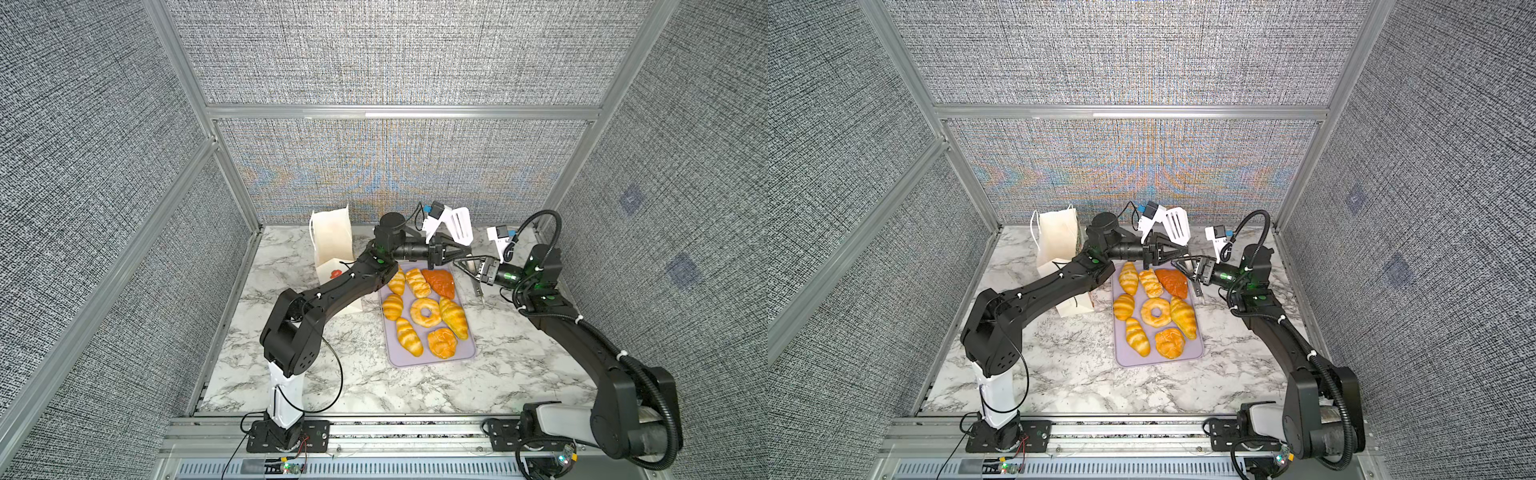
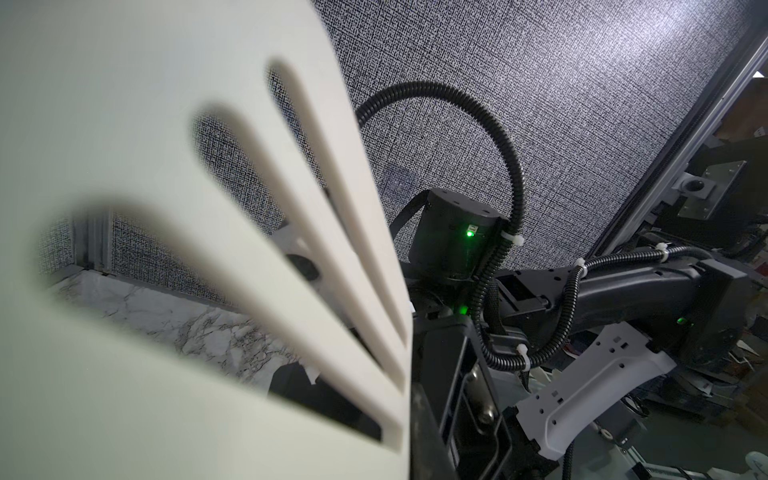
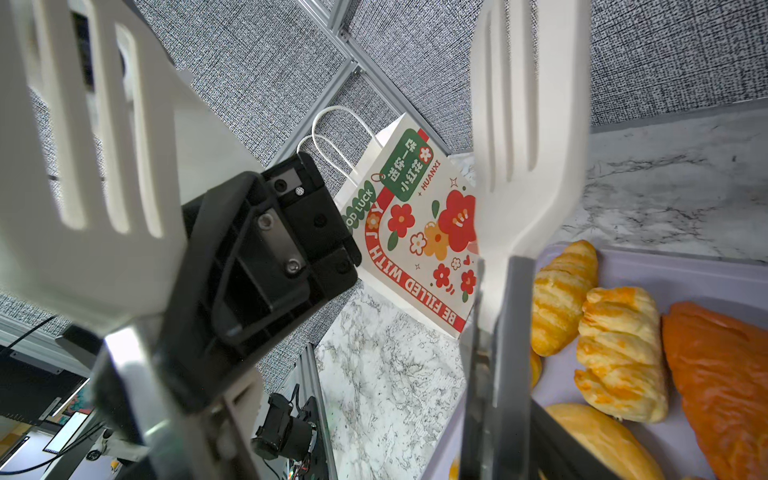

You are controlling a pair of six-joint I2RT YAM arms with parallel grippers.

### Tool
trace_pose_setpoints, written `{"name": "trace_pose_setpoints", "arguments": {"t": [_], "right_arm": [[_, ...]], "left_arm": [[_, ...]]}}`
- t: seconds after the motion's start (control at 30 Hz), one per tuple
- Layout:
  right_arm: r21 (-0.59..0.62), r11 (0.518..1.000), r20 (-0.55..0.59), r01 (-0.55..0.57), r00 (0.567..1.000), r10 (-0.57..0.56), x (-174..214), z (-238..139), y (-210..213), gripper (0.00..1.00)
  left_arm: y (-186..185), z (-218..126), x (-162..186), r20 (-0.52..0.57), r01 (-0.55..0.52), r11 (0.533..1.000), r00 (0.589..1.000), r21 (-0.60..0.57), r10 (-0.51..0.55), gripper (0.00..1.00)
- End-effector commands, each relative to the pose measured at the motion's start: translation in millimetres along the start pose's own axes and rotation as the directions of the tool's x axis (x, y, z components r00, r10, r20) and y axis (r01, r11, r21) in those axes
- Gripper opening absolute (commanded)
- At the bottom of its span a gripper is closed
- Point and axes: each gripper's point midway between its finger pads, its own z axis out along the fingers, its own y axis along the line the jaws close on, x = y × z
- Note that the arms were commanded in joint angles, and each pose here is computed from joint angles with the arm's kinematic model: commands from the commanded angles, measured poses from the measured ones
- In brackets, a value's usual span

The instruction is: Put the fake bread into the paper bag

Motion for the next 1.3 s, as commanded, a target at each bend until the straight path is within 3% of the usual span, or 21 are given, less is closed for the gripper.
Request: {"name": "trace_pose_setpoints", "arguments": {"t": [0.0, 0.6, 0.87, 1.1, 1.27], "right_arm": [[-0.013, 1.000, 0.023, 0.020, 1.000, -0.019, -8.0, 0.9, 5.2, 0.85], [-0.012, 1.000, 0.023, 0.027, 0.999, -0.027, -8.8, 0.8, 6.4, 0.74], [0.063, 0.998, -0.016, 0.020, 1.000, -0.019, 1.4, -3.0, -6.3, 0.66], [0.102, 0.995, -0.020, 0.021, 1.000, -0.019, 4.1, -11.3, -11.0, 0.64], [0.144, 0.989, -0.035, 0.025, 0.999, -0.020, 7.6, -16.3, -16.1, 0.64]], "left_arm": [[-11.8, 1.7, -8.8, 0.032, -0.057, 0.997, 0.998, 0.047, 0.055, 0.06], [-15.5, 4.2, -5.9, 0.057, -0.031, 0.997, 0.998, 0.075, 0.027, 0.06], [-12.7, 2.9, -3.4, 0.060, -0.023, 0.998, 0.998, 0.062, 0.020, 0.13], [-8.0, -0.3, -2.7, 0.069, -0.017, 0.999, 0.997, 0.042, 0.014, 0.27], [-1.3, -6.9, -3.5, 0.081, -0.004, 1.000, 0.997, 0.008, 0.003, 0.44]]}}
